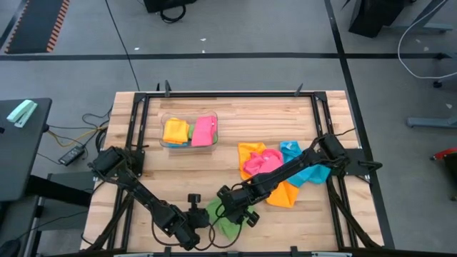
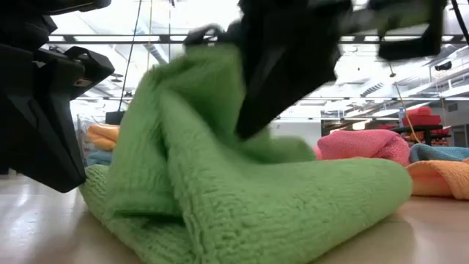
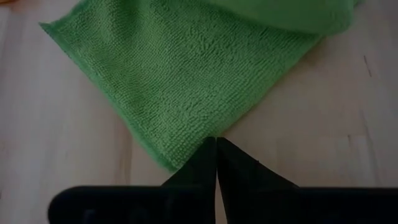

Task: Fold microfiber towels
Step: Fold the green microfiber towel

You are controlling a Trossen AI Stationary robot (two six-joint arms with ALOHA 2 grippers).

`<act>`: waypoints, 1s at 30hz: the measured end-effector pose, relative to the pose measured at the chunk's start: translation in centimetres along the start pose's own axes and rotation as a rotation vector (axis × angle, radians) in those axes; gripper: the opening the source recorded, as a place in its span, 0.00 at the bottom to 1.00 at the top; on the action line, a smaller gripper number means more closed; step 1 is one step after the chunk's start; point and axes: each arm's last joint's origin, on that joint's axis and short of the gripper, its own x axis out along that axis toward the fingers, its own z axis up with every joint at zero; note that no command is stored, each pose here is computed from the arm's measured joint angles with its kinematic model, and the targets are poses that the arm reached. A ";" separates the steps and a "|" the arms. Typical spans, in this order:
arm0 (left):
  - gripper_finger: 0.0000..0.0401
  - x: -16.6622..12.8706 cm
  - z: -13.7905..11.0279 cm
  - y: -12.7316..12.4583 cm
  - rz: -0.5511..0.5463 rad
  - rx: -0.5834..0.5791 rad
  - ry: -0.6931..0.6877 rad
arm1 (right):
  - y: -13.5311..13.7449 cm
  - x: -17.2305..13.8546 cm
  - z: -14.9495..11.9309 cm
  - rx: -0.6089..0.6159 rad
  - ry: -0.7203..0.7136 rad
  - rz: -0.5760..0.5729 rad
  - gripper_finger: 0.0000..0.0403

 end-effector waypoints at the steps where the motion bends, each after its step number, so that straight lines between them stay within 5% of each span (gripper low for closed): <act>1: 0.05 0.0 0.0 0.0 0.004 0.000 -0.002 | 0.2 -0.3 0.3 0.000 0.004 0.005 0.10; 19: 0.07 -0.4 0.7 -0.1 -0.021 -0.028 -0.055 | 6.2 -1.1 2.7 0.014 0.107 0.120 0.10; 30: 0.06 0.9 2.5 -0.2 -0.051 -0.065 -0.196 | 9.7 -0.5 3.2 -0.045 0.160 0.045 0.10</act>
